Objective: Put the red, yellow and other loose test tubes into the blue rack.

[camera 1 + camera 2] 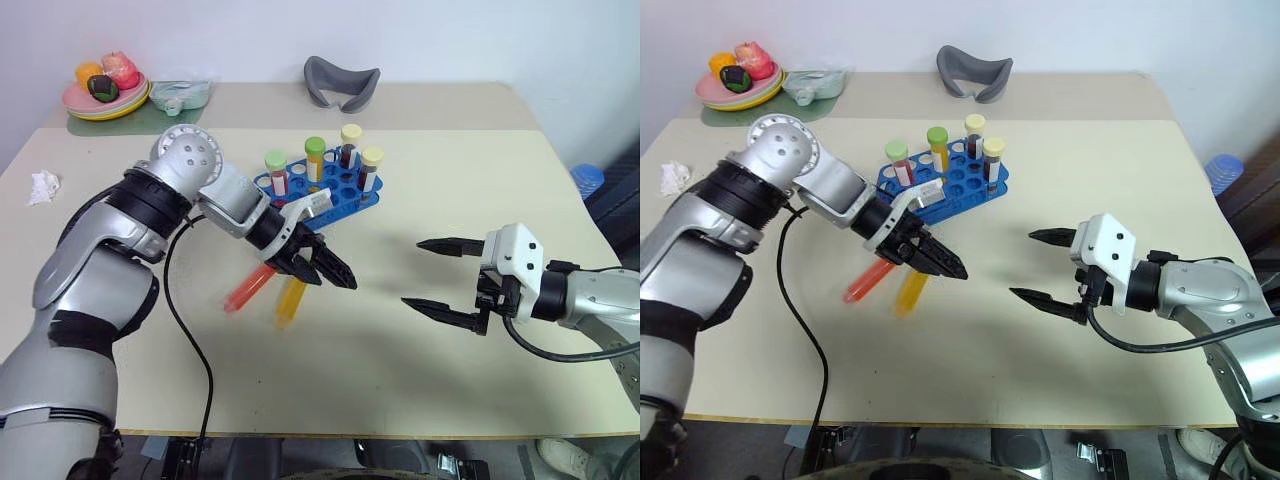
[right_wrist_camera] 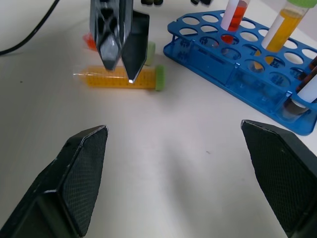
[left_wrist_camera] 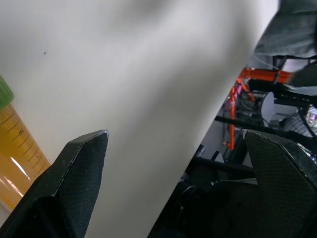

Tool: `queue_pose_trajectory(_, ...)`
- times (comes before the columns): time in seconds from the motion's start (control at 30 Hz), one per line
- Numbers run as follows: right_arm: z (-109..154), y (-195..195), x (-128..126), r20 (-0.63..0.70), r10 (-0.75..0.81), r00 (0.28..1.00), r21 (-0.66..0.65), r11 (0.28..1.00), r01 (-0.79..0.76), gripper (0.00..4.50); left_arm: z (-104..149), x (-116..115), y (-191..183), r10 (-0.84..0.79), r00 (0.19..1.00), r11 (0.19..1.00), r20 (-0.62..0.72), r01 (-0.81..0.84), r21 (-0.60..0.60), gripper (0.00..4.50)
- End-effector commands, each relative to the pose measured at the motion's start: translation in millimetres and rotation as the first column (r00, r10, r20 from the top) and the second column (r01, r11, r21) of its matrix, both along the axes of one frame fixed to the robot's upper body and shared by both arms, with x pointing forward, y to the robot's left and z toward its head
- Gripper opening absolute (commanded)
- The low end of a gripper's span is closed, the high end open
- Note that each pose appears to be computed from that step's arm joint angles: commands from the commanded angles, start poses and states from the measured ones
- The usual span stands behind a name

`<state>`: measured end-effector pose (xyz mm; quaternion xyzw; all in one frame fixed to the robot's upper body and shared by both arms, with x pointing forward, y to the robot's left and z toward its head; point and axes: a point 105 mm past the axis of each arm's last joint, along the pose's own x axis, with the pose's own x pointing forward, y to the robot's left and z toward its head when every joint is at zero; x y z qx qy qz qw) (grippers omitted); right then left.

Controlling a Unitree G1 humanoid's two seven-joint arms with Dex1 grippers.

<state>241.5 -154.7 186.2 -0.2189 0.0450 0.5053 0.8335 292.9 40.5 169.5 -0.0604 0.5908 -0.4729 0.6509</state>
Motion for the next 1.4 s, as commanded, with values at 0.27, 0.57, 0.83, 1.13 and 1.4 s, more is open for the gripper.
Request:
queue_pose_trajectory(0.27, 14.3, 3.5, -2.3, 0.058, 0.016, 0.998, -0.004, 1.0, -0.015, 4.4, -12.5, 13.6, 3.5, 0.029, 0.997, 0.988, 0.065, -0.039, 0.147, 4.5)
queue_pose_trajectory(0.57, 14.3, 3.2, -1.3, 0.058, 0.015, 0.998, -0.003, 1.0, -0.014, 4.4, -11.4, 19.0, 13.8, 0.062, 0.995, 0.984, 0.084, -0.075, 0.159, 4.5)
queue_pose_trajectory(0.83, 12.8, 4.4, 0.7, 0.058, 0.021, 0.998, 0.006, 1.0, -0.021, 4.4, 26.8, 14.0, 24.3, 0.022, 0.968, 0.999, 0.25, -0.027, 0.017, 4.5)
queue_pose_trajectory(1.13, 10.7, 8.7, 8.0, 0.056, 0.054, 0.997, 0.022, 0.998, -0.055, 4.4, 19.6, 2.9, 53.1, 0.029, 0.976, 0.996, 0.215, -0.047, 0.081, 4.5)
queue_pose_trajectory(1.4, 11.8, 12.7, 12.5, 0.056, 0.083, 0.995, 0.021, 0.996, -0.084, 4.4, -0.5, 4.7, 60.5, 0.068, 0.983, 0.98, 0.17, -0.097, 0.171, 4.5)
